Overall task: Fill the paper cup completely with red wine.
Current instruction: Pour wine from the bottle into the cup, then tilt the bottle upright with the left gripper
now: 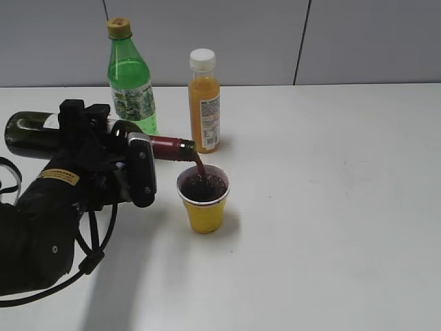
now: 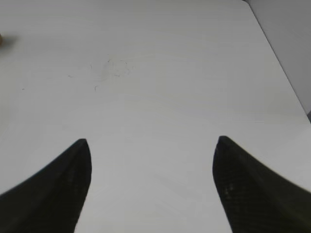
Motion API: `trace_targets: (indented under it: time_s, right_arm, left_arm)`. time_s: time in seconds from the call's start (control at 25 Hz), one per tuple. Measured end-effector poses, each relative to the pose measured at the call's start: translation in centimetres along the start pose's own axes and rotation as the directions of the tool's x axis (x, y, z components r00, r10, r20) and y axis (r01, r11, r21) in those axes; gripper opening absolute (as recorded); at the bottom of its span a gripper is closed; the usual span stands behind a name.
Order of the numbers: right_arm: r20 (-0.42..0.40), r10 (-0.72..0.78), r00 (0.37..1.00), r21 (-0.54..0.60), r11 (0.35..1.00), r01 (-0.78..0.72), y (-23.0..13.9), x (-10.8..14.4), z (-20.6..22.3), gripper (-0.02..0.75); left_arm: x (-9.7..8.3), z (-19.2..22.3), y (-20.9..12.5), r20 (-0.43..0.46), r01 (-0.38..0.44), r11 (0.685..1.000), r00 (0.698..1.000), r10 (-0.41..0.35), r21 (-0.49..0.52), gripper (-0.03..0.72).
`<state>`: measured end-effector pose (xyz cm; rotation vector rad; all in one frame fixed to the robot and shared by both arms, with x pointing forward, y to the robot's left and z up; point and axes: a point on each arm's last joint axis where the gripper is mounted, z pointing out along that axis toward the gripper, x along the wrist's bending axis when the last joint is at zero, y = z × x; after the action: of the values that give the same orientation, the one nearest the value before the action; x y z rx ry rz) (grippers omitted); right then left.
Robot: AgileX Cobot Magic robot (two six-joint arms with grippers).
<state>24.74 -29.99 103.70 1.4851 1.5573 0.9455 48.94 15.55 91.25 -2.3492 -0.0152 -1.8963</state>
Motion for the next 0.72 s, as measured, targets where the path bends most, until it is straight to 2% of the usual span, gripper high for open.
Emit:
trace_targets:
  time_s: [0.72]
  right_arm:
    - [0.0,0.0,1.0,0.0,1.0,0.0,0.0,0.0,0.0,0.589]
  left_arm:
    - [0.04,0.01,0.01,-0.003,-0.003,1.0,1.0,0.003,0.0,0.549]
